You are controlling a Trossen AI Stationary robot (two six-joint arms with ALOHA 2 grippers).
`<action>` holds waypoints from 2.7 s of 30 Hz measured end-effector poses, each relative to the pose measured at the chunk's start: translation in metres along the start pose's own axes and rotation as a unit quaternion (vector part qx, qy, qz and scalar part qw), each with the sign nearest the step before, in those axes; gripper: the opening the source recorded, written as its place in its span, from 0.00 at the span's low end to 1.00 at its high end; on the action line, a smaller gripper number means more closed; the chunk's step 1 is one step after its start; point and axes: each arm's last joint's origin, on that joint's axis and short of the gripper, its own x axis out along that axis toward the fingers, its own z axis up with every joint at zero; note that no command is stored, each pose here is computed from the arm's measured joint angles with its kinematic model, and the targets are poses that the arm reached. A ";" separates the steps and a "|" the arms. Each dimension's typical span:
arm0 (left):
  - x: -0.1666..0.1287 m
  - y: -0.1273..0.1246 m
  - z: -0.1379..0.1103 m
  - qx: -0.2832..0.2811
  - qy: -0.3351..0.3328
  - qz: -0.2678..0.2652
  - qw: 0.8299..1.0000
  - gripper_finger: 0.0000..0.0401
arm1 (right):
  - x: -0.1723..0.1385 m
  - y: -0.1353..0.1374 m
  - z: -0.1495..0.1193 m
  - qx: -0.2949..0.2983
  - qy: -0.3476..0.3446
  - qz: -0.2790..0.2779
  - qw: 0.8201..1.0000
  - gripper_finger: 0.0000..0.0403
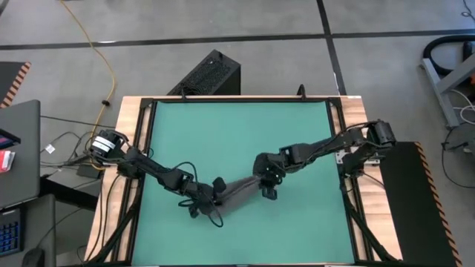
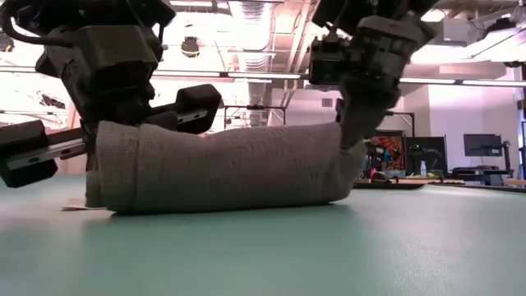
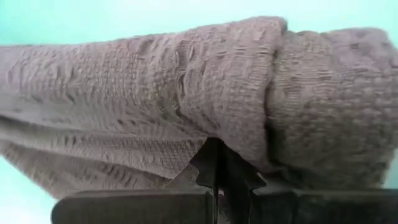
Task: Roll towel
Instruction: Roll the gray towel
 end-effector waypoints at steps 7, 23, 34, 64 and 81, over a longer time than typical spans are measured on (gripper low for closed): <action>0.000 0.000 0.000 -0.022 -0.005 0.001 1.000 0.00 | 0.009 -0.026 0.007 0.045 0.002 0.003 0.999 0.06; 0.000 -0.002 0.002 -0.034 -0.028 -0.036 0.998 0.00 | 0.011 -0.030 0.049 0.041 -0.038 0.044 0.997 0.06; 0.000 -0.004 0.002 -0.045 -0.040 -0.055 0.997 0.00 | 0.056 -0.045 0.071 0.056 -0.003 0.044 0.997 0.06; -0.039 -0.009 0.039 -0.069 -0.079 0.079 0.991 0.00 | 0.085 -0.063 0.083 0.086 0.009 0.021 0.996 0.06; -0.095 -0.026 0.072 -0.120 -0.160 0.171 0.965 0.00 | 0.086 -0.064 0.082 0.087 0.009 0.016 0.996 0.06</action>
